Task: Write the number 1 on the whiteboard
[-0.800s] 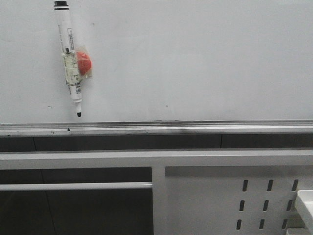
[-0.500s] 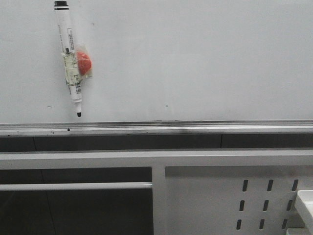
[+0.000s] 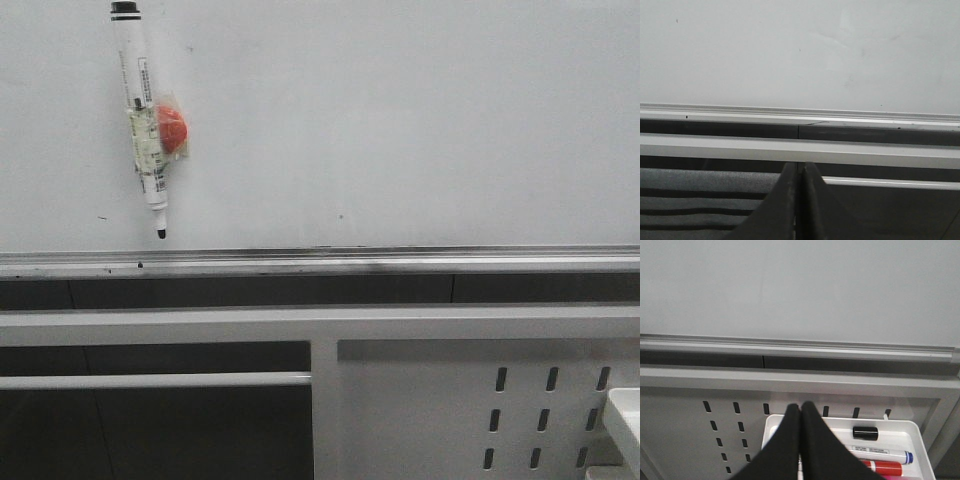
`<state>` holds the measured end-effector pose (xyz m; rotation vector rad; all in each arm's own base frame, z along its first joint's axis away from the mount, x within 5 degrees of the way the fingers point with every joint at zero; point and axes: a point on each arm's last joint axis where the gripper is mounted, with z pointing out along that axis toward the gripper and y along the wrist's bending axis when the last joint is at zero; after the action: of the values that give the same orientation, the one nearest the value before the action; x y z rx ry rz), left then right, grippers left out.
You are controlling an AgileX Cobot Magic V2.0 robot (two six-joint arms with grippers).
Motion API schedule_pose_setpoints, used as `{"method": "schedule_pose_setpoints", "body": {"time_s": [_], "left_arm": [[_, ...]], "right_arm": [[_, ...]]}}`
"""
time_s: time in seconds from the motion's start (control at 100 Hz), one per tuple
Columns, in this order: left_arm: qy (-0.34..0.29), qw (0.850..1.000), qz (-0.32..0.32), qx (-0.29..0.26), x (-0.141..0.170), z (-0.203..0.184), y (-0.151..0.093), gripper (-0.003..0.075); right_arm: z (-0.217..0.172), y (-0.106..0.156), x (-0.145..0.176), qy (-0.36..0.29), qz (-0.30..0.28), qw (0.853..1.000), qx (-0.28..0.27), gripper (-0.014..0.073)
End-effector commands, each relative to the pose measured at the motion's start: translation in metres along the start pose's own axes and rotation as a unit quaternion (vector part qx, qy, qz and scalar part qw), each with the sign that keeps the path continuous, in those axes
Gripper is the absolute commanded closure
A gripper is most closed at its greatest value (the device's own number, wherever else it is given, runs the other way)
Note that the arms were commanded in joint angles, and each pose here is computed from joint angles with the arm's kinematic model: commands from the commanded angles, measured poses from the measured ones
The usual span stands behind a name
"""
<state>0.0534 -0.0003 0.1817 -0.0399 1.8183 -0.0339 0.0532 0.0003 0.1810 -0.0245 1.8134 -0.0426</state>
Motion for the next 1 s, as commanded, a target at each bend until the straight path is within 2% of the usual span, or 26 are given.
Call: {"method": "schedule_pose_setpoints", "body": {"time_s": [0.0,0.43,0.49,0.55,0.65,0.72,0.99], "left_arm": [[-0.021,1.0,-0.005,0.002,0.005,0.002,0.0,0.074],[-0.022,1.0,-0.005,0.002,0.005,0.002,0.0,0.074],[-0.031,0.999,-0.01,0.004,0.003,0.002,0.0,0.074],[-0.066,0.997,-0.026,0.009,-0.003,0.001,-0.001,0.074],[-0.129,0.991,-0.045,0.013,-0.014,-0.001,-0.001,0.074],[-0.153,0.987,-0.045,0.013,-0.018,-0.002,-0.001,0.074],[-0.169,0.984,-0.045,0.012,-0.021,-0.003,0.0,0.074]], "right_arm": [[0.0,-0.001,0.001,-0.015,-0.007,1.0,0.006,0.0664],[0.0,-0.001,0.0,-0.023,-0.007,1.0,0.007,0.0664],[-0.001,-0.002,-0.007,-0.058,-0.006,0.998,0.012,0.0664],[-0.002,-0.003,-0.016,-0.108,0.01,0.994,0.015,0.0664],[-0.008,-0.006,-0.032,-0.205,0.034,0.978,0.027,0.0664],[-0.011,-0.007,-0.039,-0.247,0.035,0.968,0.035,0.0664],[-0.015,-0.009,-0.045,-0.285,0.036,0.957,0.042,0.0664]]}}
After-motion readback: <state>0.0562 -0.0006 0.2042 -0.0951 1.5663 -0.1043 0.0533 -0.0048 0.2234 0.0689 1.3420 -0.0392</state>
